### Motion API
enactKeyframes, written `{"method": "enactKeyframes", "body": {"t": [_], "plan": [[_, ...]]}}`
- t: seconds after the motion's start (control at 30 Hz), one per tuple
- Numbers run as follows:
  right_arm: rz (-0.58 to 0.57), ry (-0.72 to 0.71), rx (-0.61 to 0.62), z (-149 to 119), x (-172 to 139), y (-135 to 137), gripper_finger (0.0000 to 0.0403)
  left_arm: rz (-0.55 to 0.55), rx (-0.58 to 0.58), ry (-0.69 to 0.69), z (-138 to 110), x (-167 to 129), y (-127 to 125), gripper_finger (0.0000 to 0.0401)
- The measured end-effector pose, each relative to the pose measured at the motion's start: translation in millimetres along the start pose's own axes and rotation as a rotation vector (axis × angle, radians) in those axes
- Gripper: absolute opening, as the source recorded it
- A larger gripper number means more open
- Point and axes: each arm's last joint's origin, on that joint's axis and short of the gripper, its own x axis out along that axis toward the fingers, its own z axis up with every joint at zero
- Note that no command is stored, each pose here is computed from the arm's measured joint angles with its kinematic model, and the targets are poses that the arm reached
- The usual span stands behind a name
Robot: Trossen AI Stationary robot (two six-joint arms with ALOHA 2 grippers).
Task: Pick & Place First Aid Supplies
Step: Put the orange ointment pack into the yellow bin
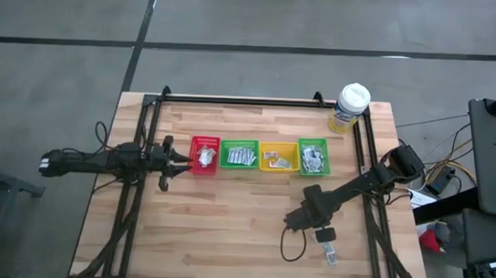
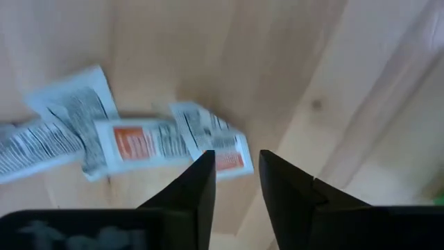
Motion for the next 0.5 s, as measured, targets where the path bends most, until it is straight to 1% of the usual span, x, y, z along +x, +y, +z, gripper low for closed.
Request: {"method": "enactKeyframes", "body": {"t": [0.17, 0.5], "plan": [[0.013, -0.055, -0.036, 5.4, -0.1, 1.4, 0.0114, 0.001, 0.000, 0.000, -0.1, 0.0, 0.1, 0.0113], [0.015, -0.064, -0.048, 5.9, 1.1, 1.5, 0.0103, 0.000, 0.000, 0.000, -0.1, 0.0, 0.0, 0.0113]]}}
